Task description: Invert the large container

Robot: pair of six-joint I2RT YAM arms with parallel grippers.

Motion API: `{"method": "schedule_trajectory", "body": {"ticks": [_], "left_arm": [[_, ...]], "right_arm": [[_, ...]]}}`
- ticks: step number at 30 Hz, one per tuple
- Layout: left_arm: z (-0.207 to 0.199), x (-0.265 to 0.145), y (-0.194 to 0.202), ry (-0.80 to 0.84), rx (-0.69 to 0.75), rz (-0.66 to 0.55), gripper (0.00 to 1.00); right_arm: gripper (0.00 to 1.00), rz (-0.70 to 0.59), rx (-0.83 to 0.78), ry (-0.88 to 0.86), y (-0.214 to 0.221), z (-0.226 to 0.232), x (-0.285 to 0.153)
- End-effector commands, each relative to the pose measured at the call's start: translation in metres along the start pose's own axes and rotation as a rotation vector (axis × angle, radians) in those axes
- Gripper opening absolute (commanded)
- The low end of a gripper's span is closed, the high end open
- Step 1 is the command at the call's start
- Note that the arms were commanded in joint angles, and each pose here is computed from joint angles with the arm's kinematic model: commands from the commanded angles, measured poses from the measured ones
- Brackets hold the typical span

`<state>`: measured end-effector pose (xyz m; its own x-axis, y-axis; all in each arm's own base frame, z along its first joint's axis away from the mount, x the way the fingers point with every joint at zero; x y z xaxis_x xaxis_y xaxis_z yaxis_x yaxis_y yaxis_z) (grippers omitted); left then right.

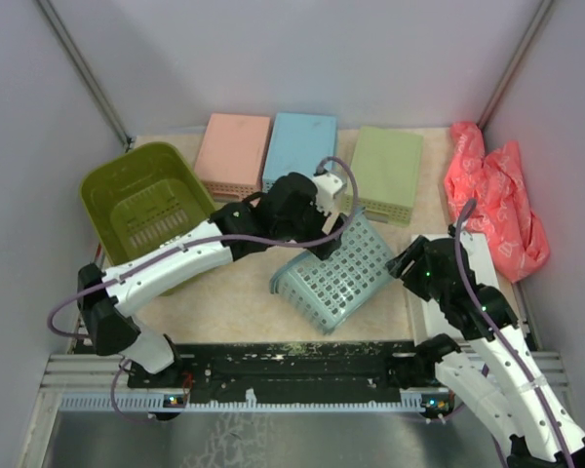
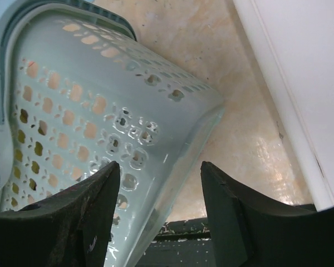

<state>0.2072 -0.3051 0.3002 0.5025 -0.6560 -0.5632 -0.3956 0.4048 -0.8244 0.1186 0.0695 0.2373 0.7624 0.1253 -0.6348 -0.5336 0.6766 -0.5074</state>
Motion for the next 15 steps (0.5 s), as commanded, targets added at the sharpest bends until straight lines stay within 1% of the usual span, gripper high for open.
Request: {"method": "schedule_trajectory", "body": {"ticks": [1,3,5,10,12,15], "left_arm": [[-0.006,0.006,0.010,-0.179,0.205,0.115,0.94],[-0.010,0.012,0.013,-0.190,0.228,0.138,0.93],[-0.011,0.019,0.017,-0.198,0.240,0.160,0.87],[-0.011,0.029,0.026,-0.212,0.247,0.204,0.68],[-0.012,0.029,0.026,-0.221,0.243,0.201,0.57],[-0.012,0.028,0.024,-0.224,0.240,0.190,0.46]], "right_arm": [[0.60,-0.016,0.045,0.002,0.001,-0.002,-0.002],[0.60,-0.026,0.036,-0.004,-0.001,-0.001,-0.003],[0.60,-0.033,0.029,0.001,-0.003,-0.001,-0.004],[0.60,-0.036,0.025,0.015,-0.003,-0.003,-0.004],[0.60,-0.031,0.024,0.016,-0.002,-0.004,-0.003],[0.60,-0.023,0.031,0.010,0.001,-0.004,0.000]]}}
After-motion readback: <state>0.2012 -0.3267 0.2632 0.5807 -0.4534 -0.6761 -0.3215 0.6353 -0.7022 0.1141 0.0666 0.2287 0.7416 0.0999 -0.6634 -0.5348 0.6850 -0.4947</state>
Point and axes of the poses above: each gripper's point midway between its finger pads, its own x axis out along the fingers, its own z axis along the line the jaws close on, y = z × x, the point moved 9 cm from there along -x, back along the fingers, and after that the axes turned 5 degrees about x, right-handed, at the moved point
